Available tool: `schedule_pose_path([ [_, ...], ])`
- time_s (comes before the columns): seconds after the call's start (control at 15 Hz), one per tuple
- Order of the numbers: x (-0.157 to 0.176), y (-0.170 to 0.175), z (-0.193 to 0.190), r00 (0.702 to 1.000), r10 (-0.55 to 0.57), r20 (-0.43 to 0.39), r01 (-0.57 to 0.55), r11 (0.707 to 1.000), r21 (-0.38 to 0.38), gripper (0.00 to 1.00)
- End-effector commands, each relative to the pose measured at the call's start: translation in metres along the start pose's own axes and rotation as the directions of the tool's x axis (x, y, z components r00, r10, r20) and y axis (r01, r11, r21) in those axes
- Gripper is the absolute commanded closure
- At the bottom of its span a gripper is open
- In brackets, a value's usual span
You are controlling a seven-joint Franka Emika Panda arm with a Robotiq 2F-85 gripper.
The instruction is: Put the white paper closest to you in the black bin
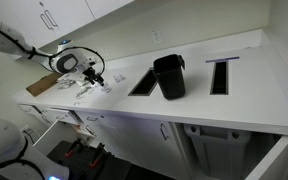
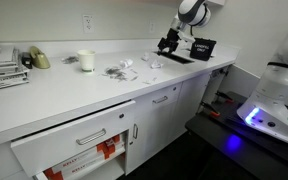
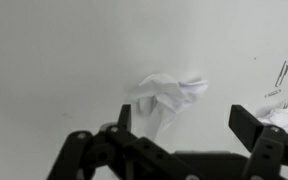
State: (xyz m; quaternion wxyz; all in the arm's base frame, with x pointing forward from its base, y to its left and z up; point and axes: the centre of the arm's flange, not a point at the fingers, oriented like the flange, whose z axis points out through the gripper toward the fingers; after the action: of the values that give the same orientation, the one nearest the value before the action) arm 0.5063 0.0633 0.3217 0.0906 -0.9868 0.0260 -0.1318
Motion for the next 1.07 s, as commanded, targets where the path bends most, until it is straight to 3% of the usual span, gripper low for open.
schedule_pose_path([
  [0.0, 0.022, -0.016, 0.023, 0.998, 0.056, -0.027, -0.056, 0.998, 0.003, 0.0],
  [0.27, 0.029, -0.016, 0.043, 0.995, 0.091, -0.035, -0.093, 0.994, -0.059, 0.0],
  [0.33, 0.03, -0.014, 0.048, 0.994, 0.097, -0.042, -0.1, 0.993, -0.069, 0.25],
  [0.47, 0.031, -0.012, 0.055, 0.993, 0.107, -0.043, -0.111, 0.99, -0.089, 0.34],
  [1.0, 0.03, -0.007, 0.057, 0.991, 0.123, -0.043, -0.127, 0.986, -0.109, 0.96],
])
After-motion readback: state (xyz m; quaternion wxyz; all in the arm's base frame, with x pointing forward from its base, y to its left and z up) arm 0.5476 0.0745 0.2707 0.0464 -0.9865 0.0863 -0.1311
